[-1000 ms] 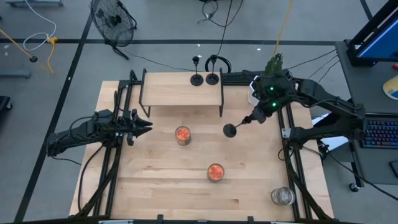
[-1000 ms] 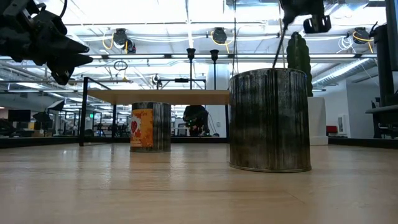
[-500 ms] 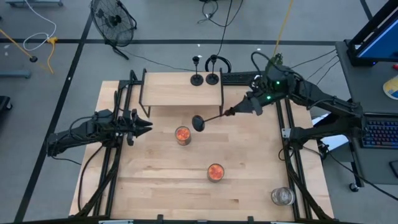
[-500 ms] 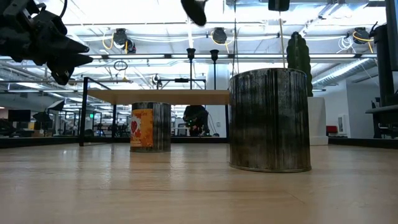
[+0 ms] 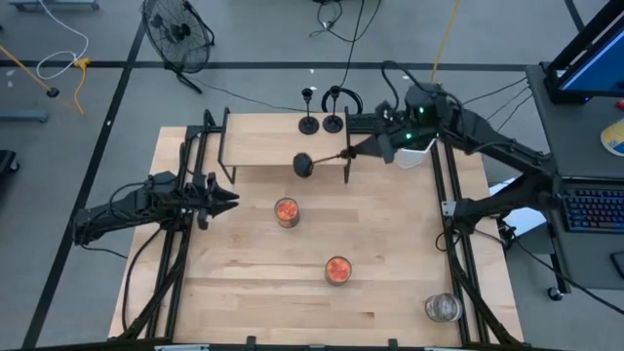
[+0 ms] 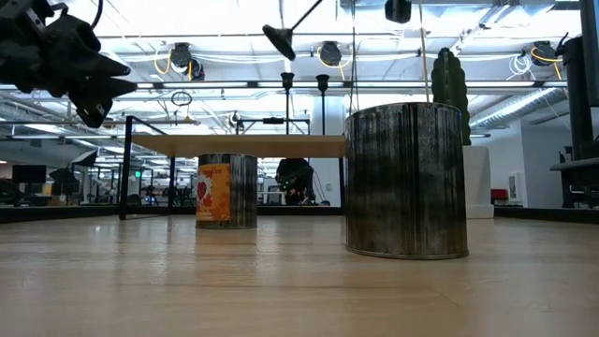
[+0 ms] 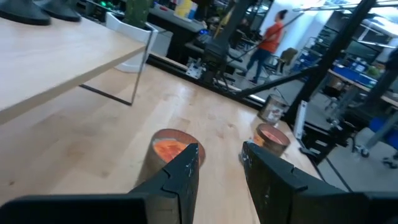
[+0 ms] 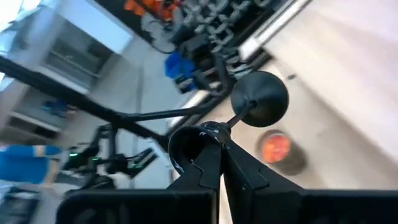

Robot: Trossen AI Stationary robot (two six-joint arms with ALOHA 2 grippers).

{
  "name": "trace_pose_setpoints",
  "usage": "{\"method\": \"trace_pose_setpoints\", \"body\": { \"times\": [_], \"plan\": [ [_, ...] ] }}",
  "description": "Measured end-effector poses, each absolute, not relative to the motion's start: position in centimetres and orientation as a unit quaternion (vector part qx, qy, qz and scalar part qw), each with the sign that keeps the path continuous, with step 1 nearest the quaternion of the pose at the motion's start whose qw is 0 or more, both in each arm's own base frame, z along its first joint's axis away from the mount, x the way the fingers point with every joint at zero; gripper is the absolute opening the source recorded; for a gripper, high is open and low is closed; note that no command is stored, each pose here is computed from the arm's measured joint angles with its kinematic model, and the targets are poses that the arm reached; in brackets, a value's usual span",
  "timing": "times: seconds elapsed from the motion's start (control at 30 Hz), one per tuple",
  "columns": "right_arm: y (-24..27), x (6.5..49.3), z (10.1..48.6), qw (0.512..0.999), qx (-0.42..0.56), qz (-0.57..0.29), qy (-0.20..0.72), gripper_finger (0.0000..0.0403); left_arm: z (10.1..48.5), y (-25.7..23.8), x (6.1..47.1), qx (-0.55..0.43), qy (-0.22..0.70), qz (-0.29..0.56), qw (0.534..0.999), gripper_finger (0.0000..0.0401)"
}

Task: Pick & Place candle stick holders
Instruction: Put the candle holder on the shelf

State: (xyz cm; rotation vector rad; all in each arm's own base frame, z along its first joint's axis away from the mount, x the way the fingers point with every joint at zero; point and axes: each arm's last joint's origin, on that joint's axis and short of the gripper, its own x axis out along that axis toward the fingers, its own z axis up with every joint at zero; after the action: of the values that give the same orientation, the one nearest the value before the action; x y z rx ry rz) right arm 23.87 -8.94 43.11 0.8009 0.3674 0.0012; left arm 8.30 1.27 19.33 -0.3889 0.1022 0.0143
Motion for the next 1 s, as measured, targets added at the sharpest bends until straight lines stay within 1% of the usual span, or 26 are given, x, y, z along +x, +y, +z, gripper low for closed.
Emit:
{"method": "trace_pose_setpoints", "body": {
  "times": [0.3,0.53,0.73,1.0],
  "plan": [
    [-11.1,24.5,44.9,0.897,0.344,-0.101,0.260,0.0000,19.3,1.2,8.3,-0.185,0.052,0.003,0.981,0.0129],
    [-13.5,26.4,44.1,0.887,0.333,-0.128,0.293,0.0000,19.3,1.2,8.3,-0.180,0.052,0.002,0.982,0.0129],
    [-15.5,26.8,43.1,0.877,0.338,-0.151,0.307,0.0000,19.3,1.2,8.3,-0.181,0.052,0.002,0.982,0.0129],
    [-16.9,26.8,42.3,0.868,0.345,-0.166,0.316,0.0000,19.3,1.3,8.3,-0.179,0.052,0.002,0.983,0.0129]
  ]
}}
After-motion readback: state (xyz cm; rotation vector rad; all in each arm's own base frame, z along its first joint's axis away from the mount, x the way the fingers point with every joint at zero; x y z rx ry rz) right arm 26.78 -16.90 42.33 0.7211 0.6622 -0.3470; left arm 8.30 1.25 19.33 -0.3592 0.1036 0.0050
